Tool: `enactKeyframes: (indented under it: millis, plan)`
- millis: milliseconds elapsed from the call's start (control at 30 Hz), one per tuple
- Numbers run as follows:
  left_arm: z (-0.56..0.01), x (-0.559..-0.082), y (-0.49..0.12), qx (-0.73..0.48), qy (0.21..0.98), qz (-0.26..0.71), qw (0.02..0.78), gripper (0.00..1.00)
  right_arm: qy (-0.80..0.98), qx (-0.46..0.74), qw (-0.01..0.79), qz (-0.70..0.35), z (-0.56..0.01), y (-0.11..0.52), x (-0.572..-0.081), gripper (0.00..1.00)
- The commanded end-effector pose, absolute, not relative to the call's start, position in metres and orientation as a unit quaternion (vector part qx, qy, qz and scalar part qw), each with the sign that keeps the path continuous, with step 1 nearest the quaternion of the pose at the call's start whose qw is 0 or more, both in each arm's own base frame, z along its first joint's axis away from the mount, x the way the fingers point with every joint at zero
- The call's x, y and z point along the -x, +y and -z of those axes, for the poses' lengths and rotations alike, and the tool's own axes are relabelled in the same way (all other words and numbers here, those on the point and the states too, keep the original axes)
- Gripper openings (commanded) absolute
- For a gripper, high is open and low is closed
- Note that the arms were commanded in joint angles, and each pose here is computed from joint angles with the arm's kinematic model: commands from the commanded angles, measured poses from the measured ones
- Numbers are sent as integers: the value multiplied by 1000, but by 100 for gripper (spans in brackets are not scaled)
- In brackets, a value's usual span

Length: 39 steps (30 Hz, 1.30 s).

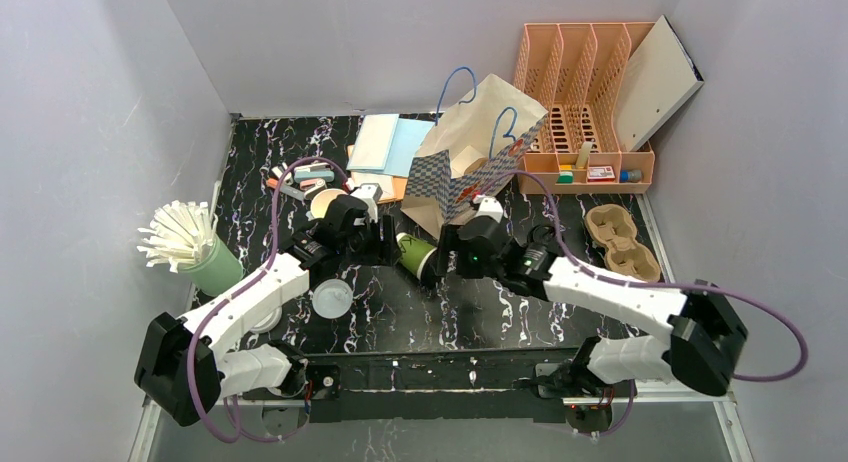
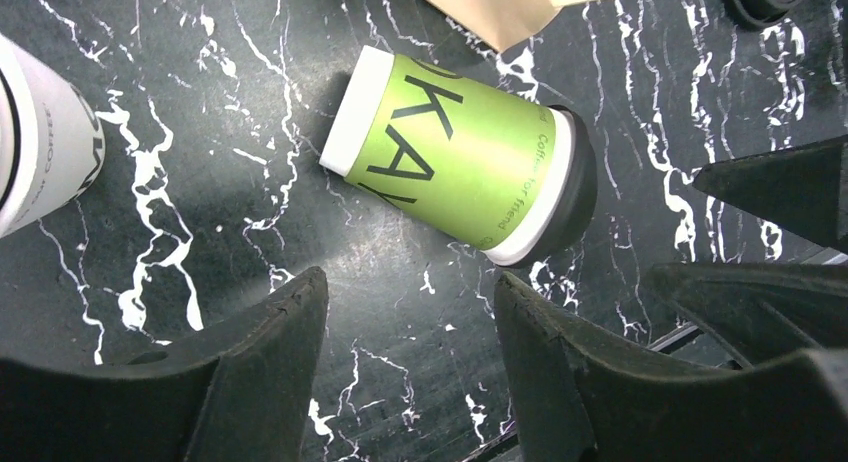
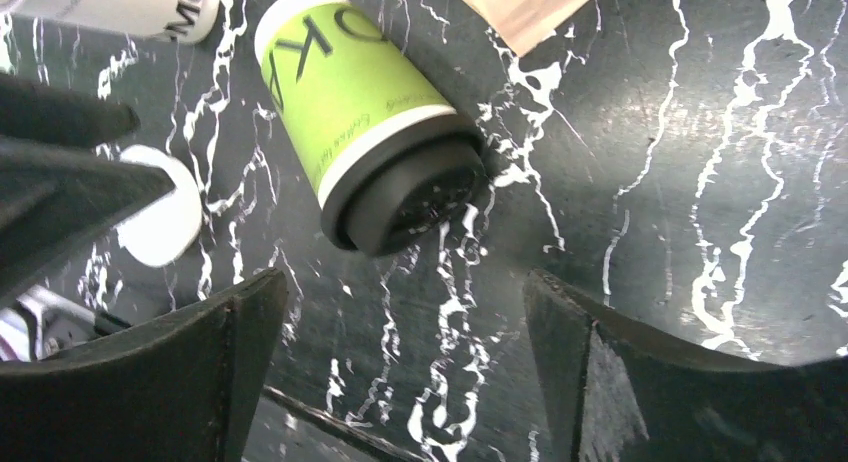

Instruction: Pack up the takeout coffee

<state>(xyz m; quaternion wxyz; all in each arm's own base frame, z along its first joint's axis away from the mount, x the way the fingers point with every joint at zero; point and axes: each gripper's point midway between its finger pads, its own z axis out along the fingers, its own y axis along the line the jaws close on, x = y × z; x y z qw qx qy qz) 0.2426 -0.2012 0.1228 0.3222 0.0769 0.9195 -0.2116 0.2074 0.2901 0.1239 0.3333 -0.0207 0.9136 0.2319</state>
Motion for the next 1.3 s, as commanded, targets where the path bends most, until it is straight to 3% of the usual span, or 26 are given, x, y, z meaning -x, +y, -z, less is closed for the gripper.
enactKeyframes:
  millis: [0, 333, 667, 1067, 1267]
  plan:
    - [-144, -255, -216, -88, 897, 245, 357, 60, 888, 79, 347, -292, -135, 288, -201, 98]
    - [-124, -293, -236, -53, 885, 257, 384, 58, 844, 100, 342, -401, -130, 275, -221, 98]
    - [-99, -317, -228, -22, 891, 218, 397, 48, 834, 68, 320, -445, -119, 290, -230, 98]
    - [-59, -300, -214, -23, 913, 193, 358, 32, 840, 48, 263, -471, -92, 303, -220, 98]
    - [-45, -288, -209, -15, 919, 193, 343, 29, 846, 67, 252, -465, -81, 313, -206, 98]
